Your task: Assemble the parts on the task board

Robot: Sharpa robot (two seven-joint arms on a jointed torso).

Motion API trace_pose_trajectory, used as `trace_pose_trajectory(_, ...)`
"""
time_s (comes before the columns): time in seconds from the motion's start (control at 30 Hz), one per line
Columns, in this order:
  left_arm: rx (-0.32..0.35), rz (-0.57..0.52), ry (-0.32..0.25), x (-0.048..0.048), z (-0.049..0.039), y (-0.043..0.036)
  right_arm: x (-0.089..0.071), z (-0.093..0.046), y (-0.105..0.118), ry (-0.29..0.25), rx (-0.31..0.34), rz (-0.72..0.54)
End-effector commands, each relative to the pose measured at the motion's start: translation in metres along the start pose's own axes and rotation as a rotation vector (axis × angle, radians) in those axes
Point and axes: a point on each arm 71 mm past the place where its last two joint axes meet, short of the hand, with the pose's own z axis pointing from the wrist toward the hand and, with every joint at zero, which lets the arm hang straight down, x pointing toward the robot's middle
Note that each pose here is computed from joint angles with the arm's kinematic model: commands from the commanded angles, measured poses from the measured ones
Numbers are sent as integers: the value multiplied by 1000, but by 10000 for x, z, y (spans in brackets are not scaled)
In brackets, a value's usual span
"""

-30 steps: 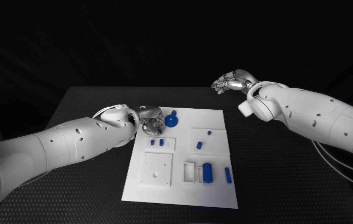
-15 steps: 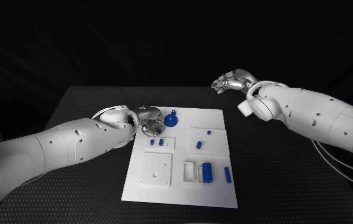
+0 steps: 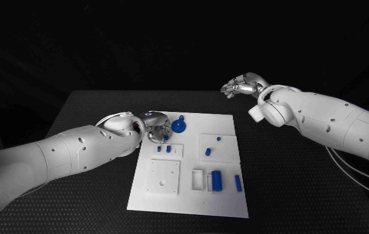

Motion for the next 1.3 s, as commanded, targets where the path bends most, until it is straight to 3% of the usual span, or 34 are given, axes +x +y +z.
trace_pose_trajectory(0.03,0,-15,28,43,18,-39,10,-1,4,11,-5,-2)
trace_pose_trajectory(0.63,-26,-7,38,47,12,-3,0,-4,-1,9,-4,-3)
trace_pose_trajectory(1.3,-60,2,32,39,-25,88,-6,-4,-8,9,-3,-3)
